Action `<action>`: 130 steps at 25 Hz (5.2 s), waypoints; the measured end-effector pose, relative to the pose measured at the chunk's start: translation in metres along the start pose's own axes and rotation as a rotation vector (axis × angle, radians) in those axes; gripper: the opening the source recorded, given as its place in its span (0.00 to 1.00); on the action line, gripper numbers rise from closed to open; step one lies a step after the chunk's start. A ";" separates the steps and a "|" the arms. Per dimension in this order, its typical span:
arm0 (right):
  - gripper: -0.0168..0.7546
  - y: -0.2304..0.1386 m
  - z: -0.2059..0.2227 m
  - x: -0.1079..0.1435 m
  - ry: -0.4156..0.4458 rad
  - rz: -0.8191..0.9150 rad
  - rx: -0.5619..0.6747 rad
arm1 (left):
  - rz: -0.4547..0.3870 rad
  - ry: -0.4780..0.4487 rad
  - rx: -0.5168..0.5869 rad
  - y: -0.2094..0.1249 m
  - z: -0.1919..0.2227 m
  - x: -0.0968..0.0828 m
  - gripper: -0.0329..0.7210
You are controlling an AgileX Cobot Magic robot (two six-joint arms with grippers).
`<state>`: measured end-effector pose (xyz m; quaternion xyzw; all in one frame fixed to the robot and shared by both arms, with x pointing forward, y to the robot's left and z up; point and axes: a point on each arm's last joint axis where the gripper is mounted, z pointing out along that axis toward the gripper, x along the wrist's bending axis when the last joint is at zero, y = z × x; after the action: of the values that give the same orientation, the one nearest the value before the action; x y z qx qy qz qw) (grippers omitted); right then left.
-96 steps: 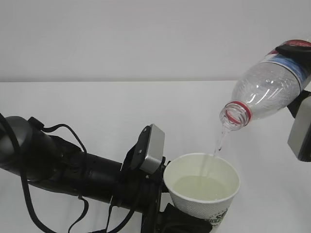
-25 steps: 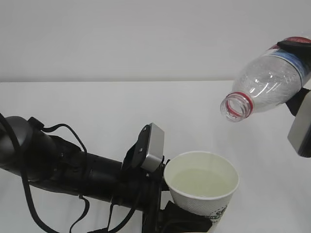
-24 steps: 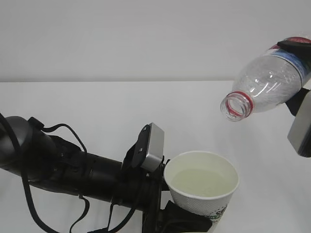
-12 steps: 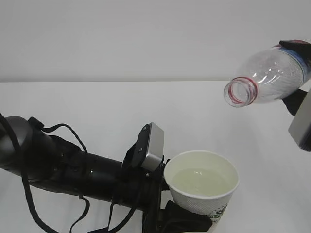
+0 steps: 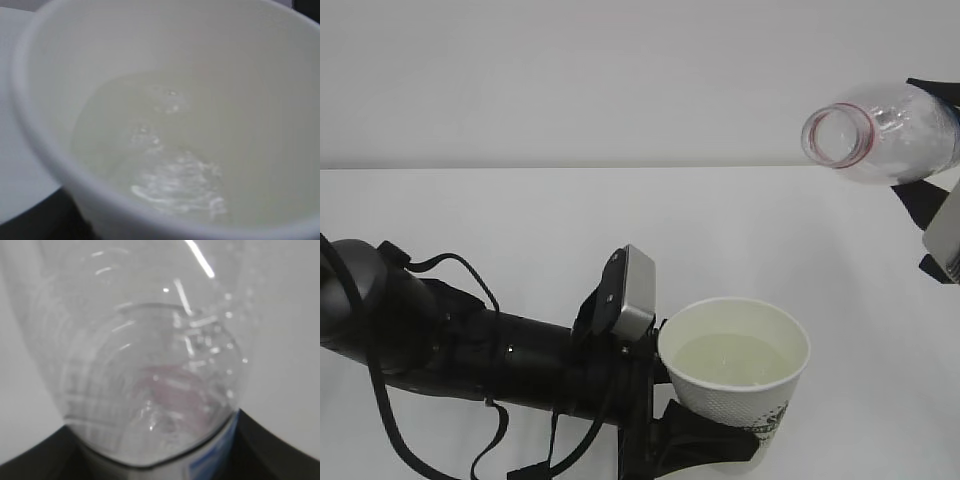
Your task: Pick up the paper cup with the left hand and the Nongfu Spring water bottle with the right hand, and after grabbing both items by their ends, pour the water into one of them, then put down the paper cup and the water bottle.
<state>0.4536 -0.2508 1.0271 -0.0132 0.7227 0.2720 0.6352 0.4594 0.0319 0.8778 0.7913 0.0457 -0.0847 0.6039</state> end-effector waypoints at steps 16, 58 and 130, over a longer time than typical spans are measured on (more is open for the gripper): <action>0.62 -0.002 0.000 -0.001 -0.012 0.426 0.024 | -0.002 0.004 -0.002 0.000 0.000 0.000 0.72; 0.62 -0.003 0.000 0.000 -0.018 1.115 0.032 | -0.008 0.014 -0.008 0.001 0.000 0.001 0.72; 0.62 -0.096 0.055 0.119 -0.097 1.276 0.396 | -0.008 0.014 -0.008 0.001 0.000 0.001 0.72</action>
<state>0.5156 -0.2705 0.8781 0.5458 0.5958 0.4568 0.3721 0.4608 0.0317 0.8783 0.7892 0.0535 -0.0813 0.6063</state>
